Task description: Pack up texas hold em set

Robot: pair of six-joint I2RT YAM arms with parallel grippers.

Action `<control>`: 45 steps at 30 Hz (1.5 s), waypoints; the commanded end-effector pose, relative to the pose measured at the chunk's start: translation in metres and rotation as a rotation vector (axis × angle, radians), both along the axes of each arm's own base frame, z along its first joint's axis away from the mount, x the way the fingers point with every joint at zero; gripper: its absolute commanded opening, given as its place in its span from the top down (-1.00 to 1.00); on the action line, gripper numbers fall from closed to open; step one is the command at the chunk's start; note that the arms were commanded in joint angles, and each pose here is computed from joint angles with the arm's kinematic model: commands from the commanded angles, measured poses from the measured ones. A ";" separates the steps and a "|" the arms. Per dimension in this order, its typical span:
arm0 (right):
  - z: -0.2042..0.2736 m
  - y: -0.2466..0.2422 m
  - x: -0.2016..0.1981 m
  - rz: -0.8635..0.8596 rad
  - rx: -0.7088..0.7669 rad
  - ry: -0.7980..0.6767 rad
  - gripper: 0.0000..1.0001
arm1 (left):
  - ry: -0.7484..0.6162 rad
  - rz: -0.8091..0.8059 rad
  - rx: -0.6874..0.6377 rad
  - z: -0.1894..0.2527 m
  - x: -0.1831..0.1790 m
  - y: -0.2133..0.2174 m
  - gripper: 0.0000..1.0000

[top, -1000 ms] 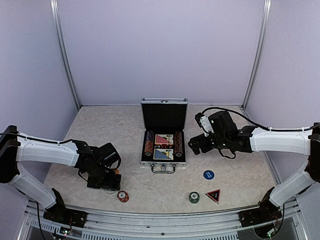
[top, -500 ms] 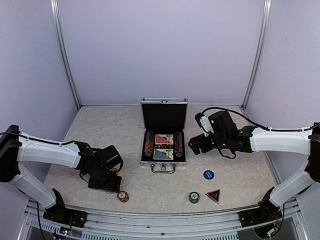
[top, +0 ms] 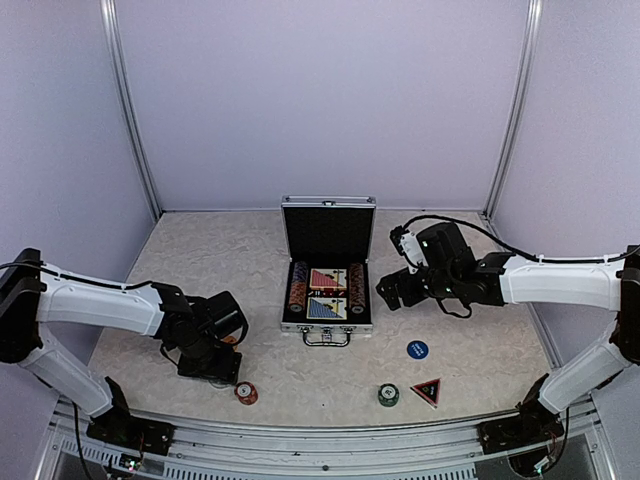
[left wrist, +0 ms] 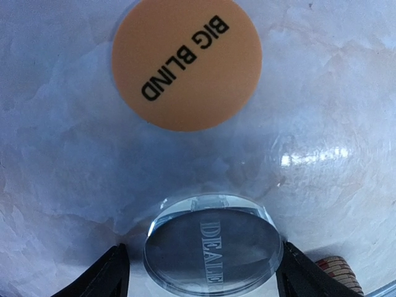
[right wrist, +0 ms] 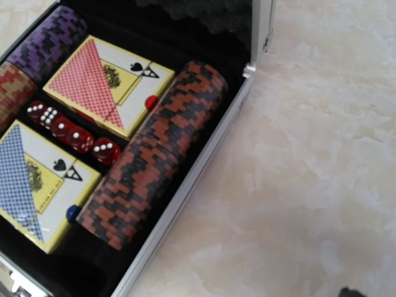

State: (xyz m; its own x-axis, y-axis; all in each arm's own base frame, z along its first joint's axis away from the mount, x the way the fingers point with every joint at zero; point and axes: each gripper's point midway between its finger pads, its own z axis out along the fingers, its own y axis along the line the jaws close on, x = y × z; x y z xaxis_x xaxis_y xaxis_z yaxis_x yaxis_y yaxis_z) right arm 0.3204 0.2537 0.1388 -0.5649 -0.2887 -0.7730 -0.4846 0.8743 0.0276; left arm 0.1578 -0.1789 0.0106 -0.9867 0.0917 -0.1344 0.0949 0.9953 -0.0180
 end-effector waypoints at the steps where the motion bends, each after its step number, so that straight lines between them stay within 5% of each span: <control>1: 0.005 -0.003 -0.001 -0.002 0.012 -0.018 -0.96 | 0.015 -0.004 -0.001 -0.011 -0.002 -0.004 -0.57; 14: 0.005 -0.001 -0.001 -0.001 0.018 -0.015 -0.96 | 0.008 -0.007 -0.018 -0.007 -0.002 -0.007 -0.26; 22: 0.004 -0.001 -0.001 0.001 0.018 -0.013 -0.95 | -0.001 -0.010 -0.025 -0.004 0.000 -0.010 0.20; 45: 0.002 -0.002 -0.003 -0.001 0.022 -0.008 -0.95 | -0.142 -0.042 -0.015 0.041 0.036 -0.027 0.23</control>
State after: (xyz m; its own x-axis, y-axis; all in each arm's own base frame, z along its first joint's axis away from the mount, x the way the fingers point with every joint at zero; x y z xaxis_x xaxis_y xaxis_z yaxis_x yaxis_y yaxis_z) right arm 0.3179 0.2524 0.1343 -0.5715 -0.2931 -0.7664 -0.4865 0.8732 0.0288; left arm 0.1827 -0.2012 0.0380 -0.9680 0.1048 -0.2281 0.1164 0.9925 -0.0378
